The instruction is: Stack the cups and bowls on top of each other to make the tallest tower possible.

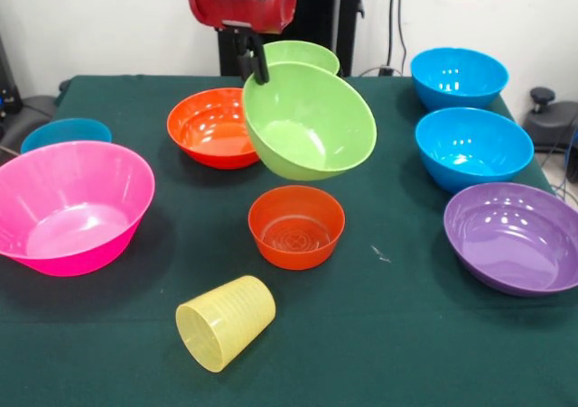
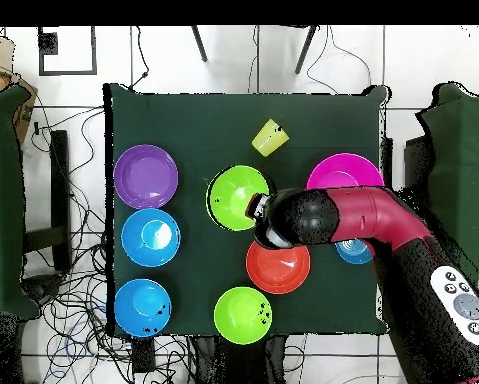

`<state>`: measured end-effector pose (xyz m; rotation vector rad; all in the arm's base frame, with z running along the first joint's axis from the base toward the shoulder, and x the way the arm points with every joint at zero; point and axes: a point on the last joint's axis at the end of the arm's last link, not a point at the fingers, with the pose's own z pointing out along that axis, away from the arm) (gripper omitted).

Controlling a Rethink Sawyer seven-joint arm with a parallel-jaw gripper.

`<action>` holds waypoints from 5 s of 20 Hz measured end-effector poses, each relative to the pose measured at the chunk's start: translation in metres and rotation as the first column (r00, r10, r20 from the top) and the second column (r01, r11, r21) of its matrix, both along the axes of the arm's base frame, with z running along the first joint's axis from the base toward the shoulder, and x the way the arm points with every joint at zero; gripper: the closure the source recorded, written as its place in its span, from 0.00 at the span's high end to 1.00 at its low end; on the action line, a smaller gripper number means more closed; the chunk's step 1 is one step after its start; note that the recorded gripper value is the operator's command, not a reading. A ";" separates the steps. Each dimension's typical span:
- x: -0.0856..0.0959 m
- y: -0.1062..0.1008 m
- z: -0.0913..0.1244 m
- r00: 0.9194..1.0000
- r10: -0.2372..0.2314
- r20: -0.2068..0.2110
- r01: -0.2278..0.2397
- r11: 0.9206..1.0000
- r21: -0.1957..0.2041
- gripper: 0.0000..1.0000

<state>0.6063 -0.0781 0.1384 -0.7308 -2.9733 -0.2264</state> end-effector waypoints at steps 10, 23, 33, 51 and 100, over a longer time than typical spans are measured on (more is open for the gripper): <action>0.004 0.008 -0.019 0.998 0.022 0.058 -0.023 0.999 0.023 0.00; 0.008 0.006 -0.020 0.996 0.017 0.093 -0.021 0.999 0.040 0.00; 0.014 0.005 -0.019 0.995 0.015 0.103 -0.019 0.999 0.039 0.00; 0.031 0.002 -0.050 0.995 -0.025 0.096 0.016 0.995 0.095 0.00; 0.002 -0.015 -0.098 0.990 0.110 0.085 -0.116 0.990 0.080 0.00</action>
